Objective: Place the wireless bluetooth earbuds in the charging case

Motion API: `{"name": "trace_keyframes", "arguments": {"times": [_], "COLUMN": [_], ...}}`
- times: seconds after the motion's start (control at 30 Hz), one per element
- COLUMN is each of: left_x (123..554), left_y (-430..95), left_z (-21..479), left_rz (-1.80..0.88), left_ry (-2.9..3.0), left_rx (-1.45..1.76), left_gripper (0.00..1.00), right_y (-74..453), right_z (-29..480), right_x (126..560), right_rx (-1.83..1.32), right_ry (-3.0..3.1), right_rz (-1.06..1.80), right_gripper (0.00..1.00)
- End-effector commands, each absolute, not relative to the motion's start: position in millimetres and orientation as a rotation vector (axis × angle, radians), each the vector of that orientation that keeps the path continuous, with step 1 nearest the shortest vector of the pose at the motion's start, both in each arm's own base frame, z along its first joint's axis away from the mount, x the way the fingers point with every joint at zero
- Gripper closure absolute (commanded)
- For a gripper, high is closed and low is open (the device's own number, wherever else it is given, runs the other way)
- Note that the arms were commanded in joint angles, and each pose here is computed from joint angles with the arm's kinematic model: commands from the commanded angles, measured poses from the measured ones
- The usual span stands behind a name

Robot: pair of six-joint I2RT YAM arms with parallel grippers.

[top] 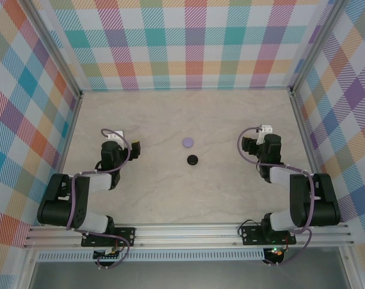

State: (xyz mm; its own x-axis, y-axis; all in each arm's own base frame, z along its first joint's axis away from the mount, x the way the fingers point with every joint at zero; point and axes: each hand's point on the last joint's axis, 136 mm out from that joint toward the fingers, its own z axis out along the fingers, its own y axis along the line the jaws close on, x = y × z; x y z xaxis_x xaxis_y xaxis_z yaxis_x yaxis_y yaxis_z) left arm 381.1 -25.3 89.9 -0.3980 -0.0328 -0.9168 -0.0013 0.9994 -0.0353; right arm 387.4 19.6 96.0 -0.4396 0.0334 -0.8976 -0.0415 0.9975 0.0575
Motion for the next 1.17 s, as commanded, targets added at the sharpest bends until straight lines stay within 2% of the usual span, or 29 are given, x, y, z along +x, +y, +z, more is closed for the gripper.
{"name": "trace_keyframes", "arguments": {"times": [0.0,0.2,0.23,0.27,0.3,1.13], "left_x": [384,392,395,398,398,398], "left_y": [-26,-23,-18,-14,-13,-13], "left_z": [93,81,80,78,78,78], "left_rz": [-0.059,-0.041,-0.018,-0.009,-0.018,-0.018], "left_ry": [1.908,1.960,1.975,1.995,1.991,1.992], "left_rx": [0.005,-0.014,-0.049,-0.073,-0.078,-0.076], "left_gripper": [0.00,0.00,0.00,0.00,0.00,0.00], "right_y": [23,26,25,25,24,23], "right_z": [104,90,91,91,90,91], "right_x": [392,395,396,396,396,396], "right_rx": [-0.038,-0.056,-0.050,-0.049,-0.048,-0.045], "right_ry": [1.948,1.958,1.953,1.958,1.960,1.961], "right_rz": [0.106,0.119,0.116,0.117,0.118,0.127], "right_gripper": [0.24,0.23,0.19,0.05,0.00,0.00]}}
